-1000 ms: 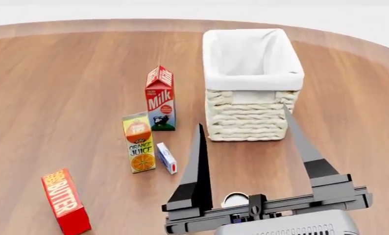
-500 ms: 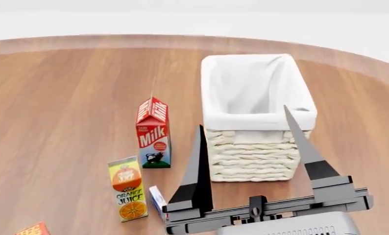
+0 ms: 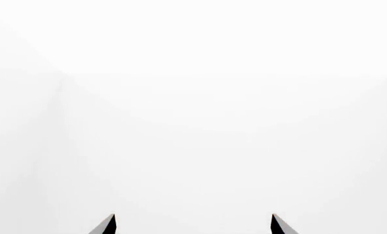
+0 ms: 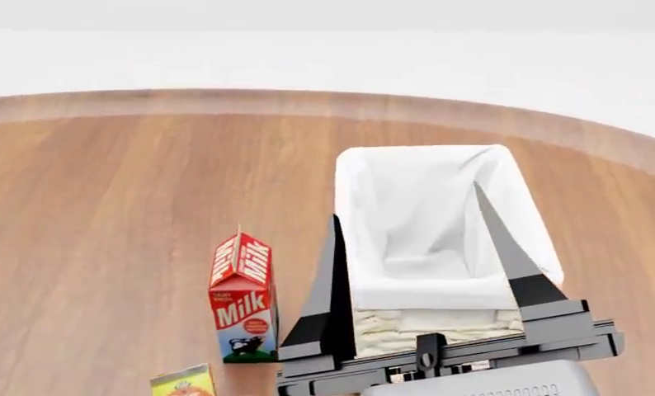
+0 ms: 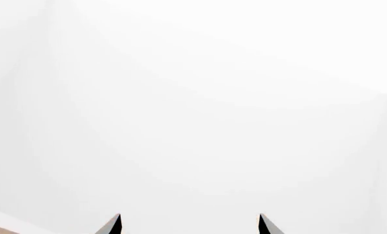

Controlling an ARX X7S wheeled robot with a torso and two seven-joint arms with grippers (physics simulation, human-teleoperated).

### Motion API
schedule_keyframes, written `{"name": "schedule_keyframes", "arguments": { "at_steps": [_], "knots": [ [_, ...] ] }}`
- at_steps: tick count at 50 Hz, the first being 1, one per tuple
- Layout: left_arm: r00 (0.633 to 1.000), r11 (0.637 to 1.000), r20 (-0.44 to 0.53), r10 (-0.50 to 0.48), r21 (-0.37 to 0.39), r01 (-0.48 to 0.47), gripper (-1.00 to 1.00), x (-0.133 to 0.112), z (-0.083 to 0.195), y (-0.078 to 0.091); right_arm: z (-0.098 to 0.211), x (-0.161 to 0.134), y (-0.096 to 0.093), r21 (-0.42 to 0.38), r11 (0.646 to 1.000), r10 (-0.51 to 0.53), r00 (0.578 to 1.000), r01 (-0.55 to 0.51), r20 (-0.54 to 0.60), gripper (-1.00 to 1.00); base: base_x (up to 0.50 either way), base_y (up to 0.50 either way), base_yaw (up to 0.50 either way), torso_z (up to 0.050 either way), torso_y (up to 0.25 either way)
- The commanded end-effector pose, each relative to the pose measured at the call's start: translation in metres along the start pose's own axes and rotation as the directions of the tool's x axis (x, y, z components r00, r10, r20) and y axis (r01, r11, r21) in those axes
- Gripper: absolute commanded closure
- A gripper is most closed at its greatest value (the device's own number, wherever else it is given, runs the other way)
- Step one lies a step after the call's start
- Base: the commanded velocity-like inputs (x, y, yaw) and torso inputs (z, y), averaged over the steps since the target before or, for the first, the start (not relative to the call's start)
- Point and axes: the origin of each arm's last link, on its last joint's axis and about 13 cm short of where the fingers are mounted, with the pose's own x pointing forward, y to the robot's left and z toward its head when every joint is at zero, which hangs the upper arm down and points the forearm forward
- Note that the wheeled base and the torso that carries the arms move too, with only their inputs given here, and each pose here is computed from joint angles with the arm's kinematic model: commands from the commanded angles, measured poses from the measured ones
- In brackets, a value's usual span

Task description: Pick up the alphabet soup and the tomato sauce, and put them in the basket.

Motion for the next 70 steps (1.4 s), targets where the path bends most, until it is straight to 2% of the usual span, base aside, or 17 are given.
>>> {"name": "schedule_keyframes", "arguments": {
  "at_steps": [1,22,25,29,35,36,39,43,45,46,49,50,53,54,64,67,70],
  "knots": [
    [1.000,1.000,-0.001,-0.003,0.001,0.003,-1.00,-0.001,0.001,0.000,0.000,-0.001,0.001,0.002,1.000,0.002,1.000,-0.002,-0.003,-1.00,0.43,0.00,0.00,0.000,0.000],
    [1.000,1.000,-0.003,-0.008,0.002,0.008,-1.00,-0.002,-0.001,-0.001,-0.001,-0.003,0.003,-0.012,1.000,0.007,1.000,-0.007,-0.013,-1.00,0.36,0.00,0.00,0.000,0.001],
    [1.000,1.000,-0.004,-0.009,0.001,0.009,-1.00,-0.002,-0.002,-0.002,0.001,-0.003,0.002,0.024,1.000,-0.004,1.000,0.004,-0.022,-1.00,0.00,0.00,0.00,0.000,0.000],
    [1.000,1.000,-0.007,-0.011,0.003,0.011,-1.00,-0.001,-0.002,-0.002,0.013,0.000,-0.004,0.167,0.986,0.024,0.996,-0.008,-0.091,-1.00,0.00,0.00,0.00,0.000,0.000],
    [1.000,1.000,-0.009,-0.008,0.001,0.008,-1.00,-0.001,-0.002,-0.002,0.029,0.004,-0.015,0.368,0.930,0.089,0.954,0.024,-0.286,-1.00,0.00,0.00,0.00,0.000,0.000],
    [1.000,1.000,-0.009,-0.009,0.004,0.009,-1.00,-0.001,-0.002,-0.002,0.032,0.004,-0.017,0.421,0.906,0.110,0.937,0.043,-0.333,-1.00,0.00,0.00,0.00,0.000,0.000],
    [1.000,1.000,-0.010,-0.012,0.002,0.012,-1.00,-0.001,-0.003,-0.003,0.037,0.001,-0.021,0.420,0.903,0.117,0.886,0.093,-0.448,-1.00,0.00,0.00,0.00,0.000,0.000],
    [1.000,1.000,-0.006,-0.020,0.000,0.020,-1.00,-0.001,-0.001,-0.005,0.033,-0.010,-0.017,0.427,0.885,0.151,0.753,0.185,-0.641,-1.00,0.00,0.00,0.00,0.000,0.000],
    [1.000,1.000,-0.008,-0.019,-0.001,0.019,-1.00,-0.001,-0.001,-0.004,0.040,-0.023,-0.012,0.514,0.854,0.307,0.715,0.085,-0.628,-1.00,0.00,0.00,0.00,0.000,0.000],
    [1.000,1.000,-0.009,-0.021,0.000,0.021,-1.00,-0.002,-0.001,-0.005,0.041,-0.027,-0.013,0.521,0.851,0.334,0.689,0.074,-0.643,-1.00,0.00,0.00,0.00,0.000,0.000],
    [1.000,1.000,-0.010,-0.025,0.000,0.025,-1.00,-0.003,-0.001,-0.005,0.039,-0.035,-0.012,0.504,0.861,0.356,0.631,0.065,-0.690,-1.00,0.00,0.00,0.00,0.000,0.000],
    [1.000,1.000,-0.010,-0.029,0.001,0.029,-1.00,-0.004,-0.001,-0.006,0.035,-0.042,-0.009,0.517,0.851,0.378,0.580,0.089,-0.722,-1.00,0.00,0.00,0.00,0.000,0.000],
    [0.999,0.999,-0.009,-0.033,0.003,0.033,-1.00,-0.004,-0.001,-0.006,0.029,-0.058,-0.004,0.523,0.846,0.408,0.509,0.101,-0.758,-1.00,0.00,0.00,0.00,0.000,0.000],
    [0.999,1.000,-0.009,-0.031,0.002,0.031,-1.00,-0.003,-0.001,-0.006,0.026,-0.067,-0.001,0.522,0.846,0.422,0.460,0.111,-0.781,-1.00,0.00,0.00,0.00,0.000,0.000],
    [0.999,0.999,-0.012,-0.042,-0.002,0.042,-1.00,-0.004,0.000,-0.008,0.025,-0.104,0.009,0.558,0.803,0.480,0.326,0.211,-0.814,-1.00,0.00,0.00,0.00,0.000,0.000],
    [0.999,0.999,-0.012,-0.040,0.000,0.040,-1.00,-0.004,0.000,-0.008,0.024,-0.110,0.010,0.556,0.804,0.483,0.312,0.211,-0.818,-1.00,0.00,0.00,0.00,0.000,0.000],
    [0.999,0.999,-0.012,-0.045,-0.001,0.045,-1.00,-0.005,0.000,-0.010,0.025,-0.118,0.011,0.536,0.819,0.484,0.255,0.207,-0.837,-1.00,0.00,0.00,0.00,0.000,0.000]
  ]
}}
